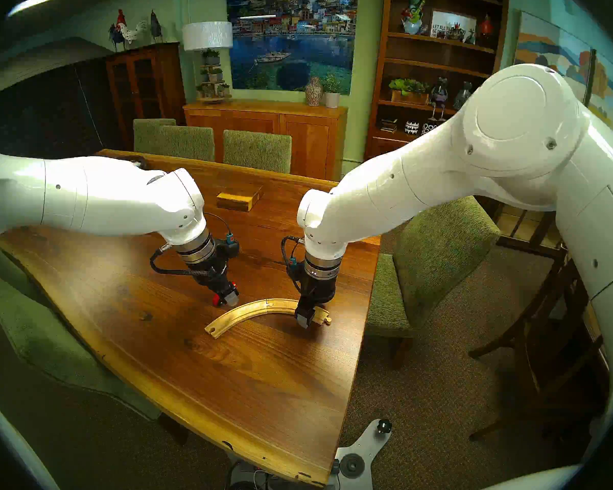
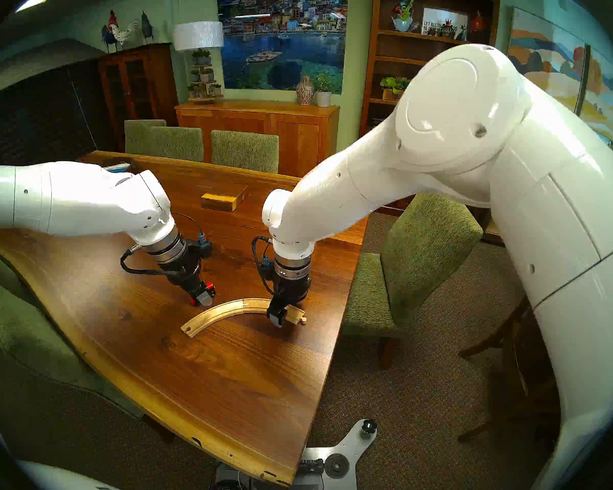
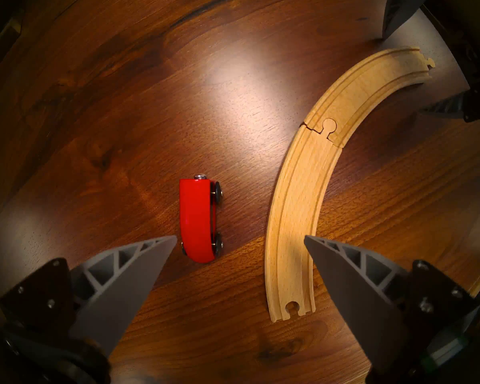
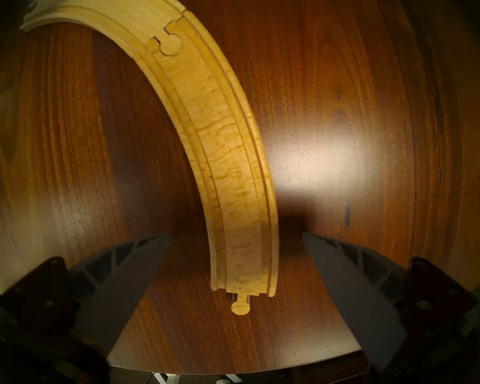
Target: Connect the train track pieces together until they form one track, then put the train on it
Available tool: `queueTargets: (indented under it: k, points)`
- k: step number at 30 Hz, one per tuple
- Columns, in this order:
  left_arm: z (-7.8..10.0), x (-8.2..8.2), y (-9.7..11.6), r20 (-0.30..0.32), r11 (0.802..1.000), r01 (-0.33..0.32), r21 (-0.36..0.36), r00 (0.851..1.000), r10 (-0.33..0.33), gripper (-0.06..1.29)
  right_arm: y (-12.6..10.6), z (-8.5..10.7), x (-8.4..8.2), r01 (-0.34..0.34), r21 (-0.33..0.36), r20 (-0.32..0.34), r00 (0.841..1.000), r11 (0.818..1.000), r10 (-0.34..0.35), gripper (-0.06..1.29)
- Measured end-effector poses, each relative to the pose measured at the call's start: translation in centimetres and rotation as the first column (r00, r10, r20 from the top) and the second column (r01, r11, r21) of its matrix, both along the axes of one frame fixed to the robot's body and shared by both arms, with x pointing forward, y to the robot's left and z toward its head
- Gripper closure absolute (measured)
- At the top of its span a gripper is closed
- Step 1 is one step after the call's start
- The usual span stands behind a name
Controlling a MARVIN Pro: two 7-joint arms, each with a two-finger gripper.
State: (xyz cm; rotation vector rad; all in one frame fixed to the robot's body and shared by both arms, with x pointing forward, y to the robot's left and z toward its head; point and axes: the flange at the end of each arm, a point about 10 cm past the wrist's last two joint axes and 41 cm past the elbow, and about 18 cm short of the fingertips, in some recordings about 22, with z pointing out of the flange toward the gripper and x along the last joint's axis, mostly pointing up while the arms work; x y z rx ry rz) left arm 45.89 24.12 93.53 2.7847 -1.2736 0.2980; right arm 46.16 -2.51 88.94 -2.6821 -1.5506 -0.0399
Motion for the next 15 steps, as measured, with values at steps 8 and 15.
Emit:
queueTargets:
  k: [8,15]
  points:
    - [-0.04,0.11,0.05,0.000,1.000,-0.002,0.000,1.000,0.002,0.02,-0.18,0.00,-0.35,-0.006,-0.003,0.000,1.000,1.000,0.006,0.04]
    - [-0.09,0.74,0.28,-0.001,1.000,-0.016,-0.004,1.000,0.016,0.02,-0.25,0.06,-0.23,-0.003,-0.001,0.004,1.000,1.000,0.003,0.04]
